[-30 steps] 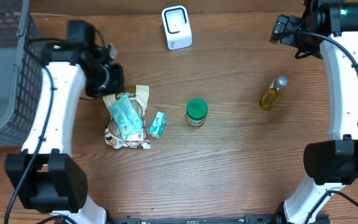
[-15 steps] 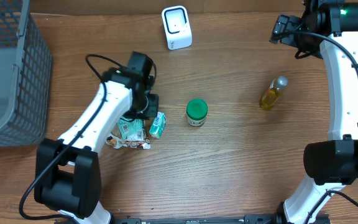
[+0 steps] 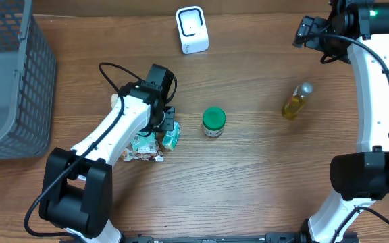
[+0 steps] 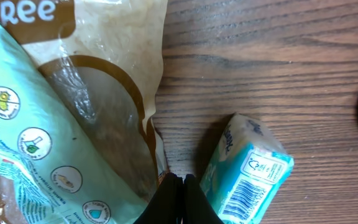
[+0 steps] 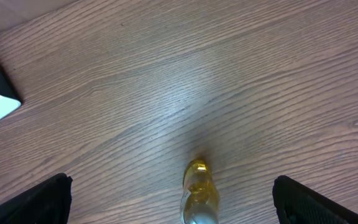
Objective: Scan the item barcode
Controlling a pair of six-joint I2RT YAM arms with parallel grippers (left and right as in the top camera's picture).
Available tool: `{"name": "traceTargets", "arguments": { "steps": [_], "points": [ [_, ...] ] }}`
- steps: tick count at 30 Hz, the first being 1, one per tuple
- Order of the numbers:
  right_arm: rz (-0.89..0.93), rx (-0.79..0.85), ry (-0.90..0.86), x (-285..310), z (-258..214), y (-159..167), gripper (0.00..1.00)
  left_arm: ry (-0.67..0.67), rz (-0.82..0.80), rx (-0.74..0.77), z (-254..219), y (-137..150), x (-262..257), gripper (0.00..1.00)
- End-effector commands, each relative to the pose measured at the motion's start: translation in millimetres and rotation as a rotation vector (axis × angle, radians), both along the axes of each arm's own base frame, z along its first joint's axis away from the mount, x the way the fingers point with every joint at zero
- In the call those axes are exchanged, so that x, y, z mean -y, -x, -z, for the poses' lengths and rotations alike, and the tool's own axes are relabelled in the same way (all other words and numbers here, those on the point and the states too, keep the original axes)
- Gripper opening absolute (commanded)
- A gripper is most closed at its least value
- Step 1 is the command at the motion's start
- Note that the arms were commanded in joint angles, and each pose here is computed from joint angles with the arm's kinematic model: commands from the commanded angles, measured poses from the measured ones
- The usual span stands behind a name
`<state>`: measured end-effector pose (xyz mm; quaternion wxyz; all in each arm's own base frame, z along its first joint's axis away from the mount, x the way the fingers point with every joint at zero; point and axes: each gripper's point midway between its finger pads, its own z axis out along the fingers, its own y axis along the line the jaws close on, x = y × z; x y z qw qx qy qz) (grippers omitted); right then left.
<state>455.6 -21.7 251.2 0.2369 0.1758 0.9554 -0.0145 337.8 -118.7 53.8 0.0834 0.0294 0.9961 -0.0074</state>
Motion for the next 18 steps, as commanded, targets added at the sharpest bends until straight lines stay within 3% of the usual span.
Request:
{"name": "traceTargets", "arguments": {
  "steps": [1,18],
  "points": [
    [0.006,0.024,0.001,2.6,-7.7,-0.8,1.00,-0.004,-0.007,0.011,-0.2,5.3,2.6,0.04],
    [0.007,0.024,0.001,2.8,-7.7,-0.8,1.00,0.033,0.046,-0.013,5.7,11.5,16.7,0.04]
  ]
}}
